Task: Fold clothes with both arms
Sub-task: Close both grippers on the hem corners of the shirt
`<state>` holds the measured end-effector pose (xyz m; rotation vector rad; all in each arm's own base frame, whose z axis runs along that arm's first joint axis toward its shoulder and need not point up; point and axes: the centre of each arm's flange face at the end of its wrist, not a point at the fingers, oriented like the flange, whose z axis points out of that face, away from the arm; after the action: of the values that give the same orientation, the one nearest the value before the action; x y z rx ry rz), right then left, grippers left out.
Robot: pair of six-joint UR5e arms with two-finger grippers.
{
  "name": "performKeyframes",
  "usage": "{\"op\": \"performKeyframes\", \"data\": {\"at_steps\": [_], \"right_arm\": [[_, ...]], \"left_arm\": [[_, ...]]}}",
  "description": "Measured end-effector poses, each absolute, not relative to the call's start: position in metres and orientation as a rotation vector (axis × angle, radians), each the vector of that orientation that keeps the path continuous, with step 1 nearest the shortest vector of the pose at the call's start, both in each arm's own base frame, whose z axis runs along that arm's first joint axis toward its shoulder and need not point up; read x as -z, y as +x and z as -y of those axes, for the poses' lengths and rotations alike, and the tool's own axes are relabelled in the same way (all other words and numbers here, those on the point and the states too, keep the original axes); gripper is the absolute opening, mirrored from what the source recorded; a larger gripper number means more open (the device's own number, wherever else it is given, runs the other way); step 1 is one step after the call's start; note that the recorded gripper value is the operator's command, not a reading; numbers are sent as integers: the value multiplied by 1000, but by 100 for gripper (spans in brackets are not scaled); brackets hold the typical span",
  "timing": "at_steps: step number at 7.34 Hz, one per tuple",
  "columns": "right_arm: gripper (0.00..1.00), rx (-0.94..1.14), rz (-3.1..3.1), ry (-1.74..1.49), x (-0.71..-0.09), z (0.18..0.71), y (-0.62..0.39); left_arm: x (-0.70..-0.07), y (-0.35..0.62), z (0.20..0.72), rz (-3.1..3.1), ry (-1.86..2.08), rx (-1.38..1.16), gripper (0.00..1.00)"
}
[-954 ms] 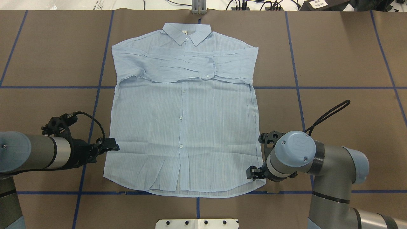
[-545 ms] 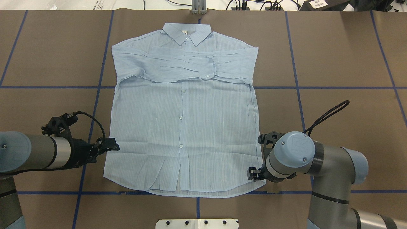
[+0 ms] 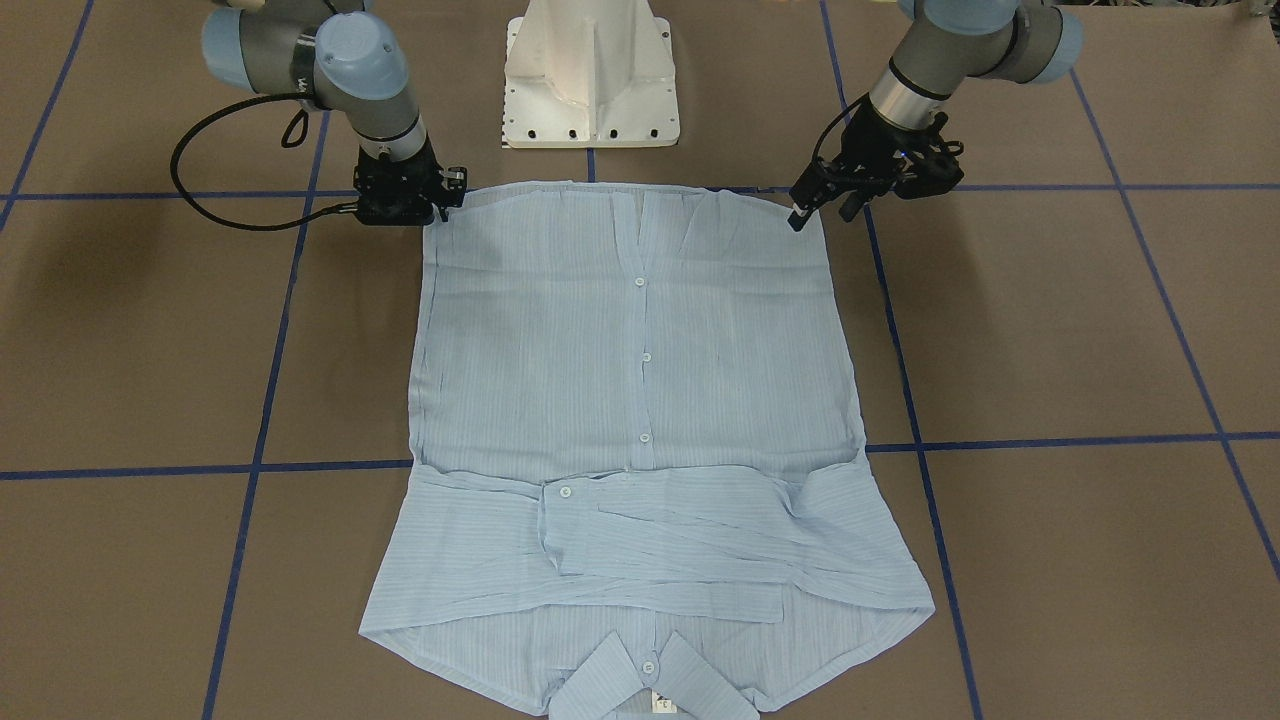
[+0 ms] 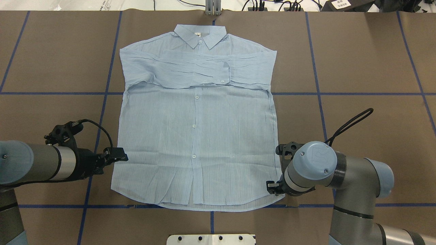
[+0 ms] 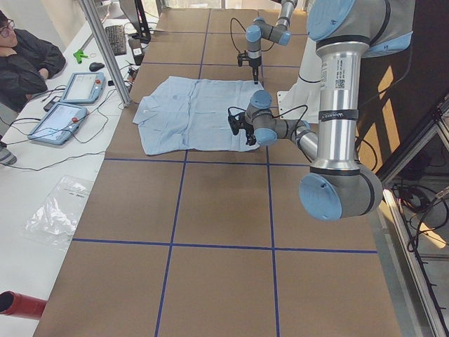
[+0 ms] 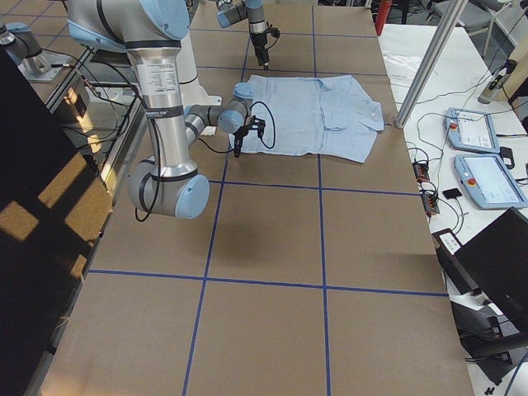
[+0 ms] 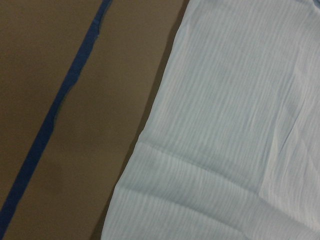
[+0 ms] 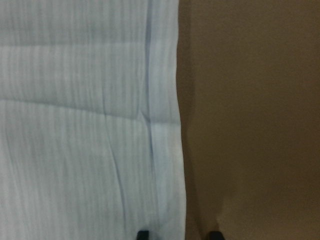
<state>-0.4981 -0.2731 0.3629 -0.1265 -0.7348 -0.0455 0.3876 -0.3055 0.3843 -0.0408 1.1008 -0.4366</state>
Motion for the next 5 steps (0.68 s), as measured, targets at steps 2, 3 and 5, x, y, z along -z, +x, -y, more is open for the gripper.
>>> {"op": "performKeyframes", "data": {"at_steps": [2,3,5], "right_arm": [[31,52,738,-137,-362,272,-498],[29,54,741,-139,-361,271,-497],[6,57,752,-143,-356,271,-496]], "left_arm": [[-384,388,305,-1100,-41,437,99],[-384,388,305,-1100,-41,437,99],[-384,388,305,-1100,-41,437,99]]}}
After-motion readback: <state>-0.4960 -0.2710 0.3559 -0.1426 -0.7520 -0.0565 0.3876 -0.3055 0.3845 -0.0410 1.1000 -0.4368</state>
